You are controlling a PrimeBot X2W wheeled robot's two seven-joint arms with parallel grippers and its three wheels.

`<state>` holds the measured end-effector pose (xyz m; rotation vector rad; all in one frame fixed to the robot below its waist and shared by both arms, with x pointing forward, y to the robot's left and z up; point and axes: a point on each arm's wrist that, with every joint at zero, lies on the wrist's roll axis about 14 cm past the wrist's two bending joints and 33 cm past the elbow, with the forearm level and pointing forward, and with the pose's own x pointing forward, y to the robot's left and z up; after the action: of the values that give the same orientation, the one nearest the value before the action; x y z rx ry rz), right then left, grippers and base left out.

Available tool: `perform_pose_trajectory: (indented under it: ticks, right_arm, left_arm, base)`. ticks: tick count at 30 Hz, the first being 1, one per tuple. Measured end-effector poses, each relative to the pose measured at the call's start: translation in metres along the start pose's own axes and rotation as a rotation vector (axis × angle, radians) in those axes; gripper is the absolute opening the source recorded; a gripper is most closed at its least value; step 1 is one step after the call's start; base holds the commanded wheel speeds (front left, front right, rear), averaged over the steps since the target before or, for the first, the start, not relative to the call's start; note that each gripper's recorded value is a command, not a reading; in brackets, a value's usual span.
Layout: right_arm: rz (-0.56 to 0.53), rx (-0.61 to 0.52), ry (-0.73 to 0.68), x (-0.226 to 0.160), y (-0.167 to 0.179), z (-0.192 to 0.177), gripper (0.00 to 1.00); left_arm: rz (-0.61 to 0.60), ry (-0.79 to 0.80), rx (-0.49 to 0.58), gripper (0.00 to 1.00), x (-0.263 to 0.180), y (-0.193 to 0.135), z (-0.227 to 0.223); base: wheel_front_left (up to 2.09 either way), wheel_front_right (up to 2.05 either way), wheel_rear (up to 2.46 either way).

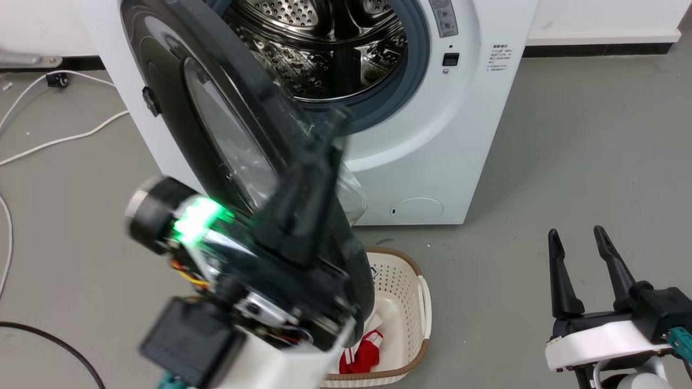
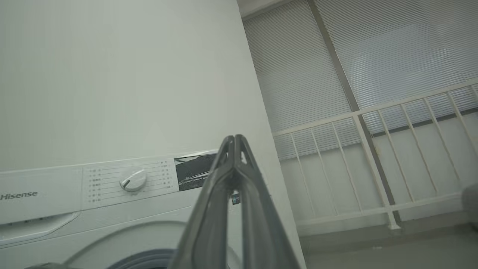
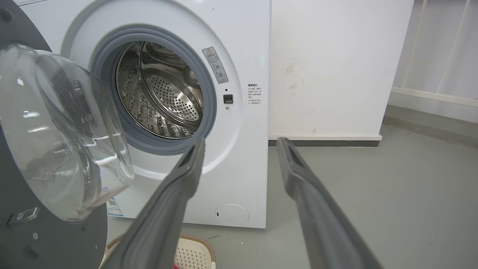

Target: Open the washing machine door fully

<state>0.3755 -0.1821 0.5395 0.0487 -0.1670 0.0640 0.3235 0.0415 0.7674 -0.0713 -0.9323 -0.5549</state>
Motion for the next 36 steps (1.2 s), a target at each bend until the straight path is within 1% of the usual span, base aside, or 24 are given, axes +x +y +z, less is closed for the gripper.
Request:
perform_pose_trajectory:
  ticks: [4, 9, 13, 16, 20, 23, 31, 36]
  right_arm:
    - [-0.007, 0.006, 0.001, -0.002, -0.002, 0.0, 1.0]
    - [-0.01, 0.011, 0.006, -0.005, -0.002, -0.001, 1.0]
    - [-0.003, 0.018, 0.017, -0.005, 0.0, -0.003, 1.0]
    - [0.007, 0.021, 0.027, -0.004, 0.004, -0.006, 1.0]
    - [0.013, 0.031, 0.032, -0.003, 0.006, -0.008, 1.0]
    - [0.013, 0.037, 0.04, -0.002, 0.006, -0.011, 1.0]
    - [-0.005, 0.046, 0.062, -0.003, 0.001, -0.018, 1.0]
    - [-0.01, 0.048, 0.07, -0.003, 0.0, -0.021, 1.0]
  left_arm:
    - [-0.04, 0.143, -0.128, 0.0, -0.018, -0.027, -0.027]
    - [0.0, 0.414, -0.266, 0.0, -0.064, -0.045, -0.073]
    - [0.005, 0.587, -0.324, 0.0, -0.097, -0.059, -0.099]
    - [-0.002, 0.674, -0.349, 0.0, -0.113, -0.068, -0.115]
    - [-0.006, 0.745, -0.375, 0.0, -0.127, -0.079, -0.133]
    - [0.007, 0.776, -0.366, 0.0, -0.133, -0.079, -0.146]
    - [0.051, 0.795, -0.342, 0.0, -0.131, -0.069, -0.174]
    - [0.079, 0.79, -0.343, 0.0, -0.129, -0.067, -0.183]
  base:
    - [0.0, 0.0, 0.0]
    - [0.0, 0.0, 0.0]
    - [0.0, 0.0, 0.0]
    - [0.0, 0.0, 0.0]
    - [0.0, 0.0, 0.0]
    - [0.0, 0.0, 0.0]
    - [0.0, 0.0, 0.0]
    - [0.0, 0.0, 0.0]
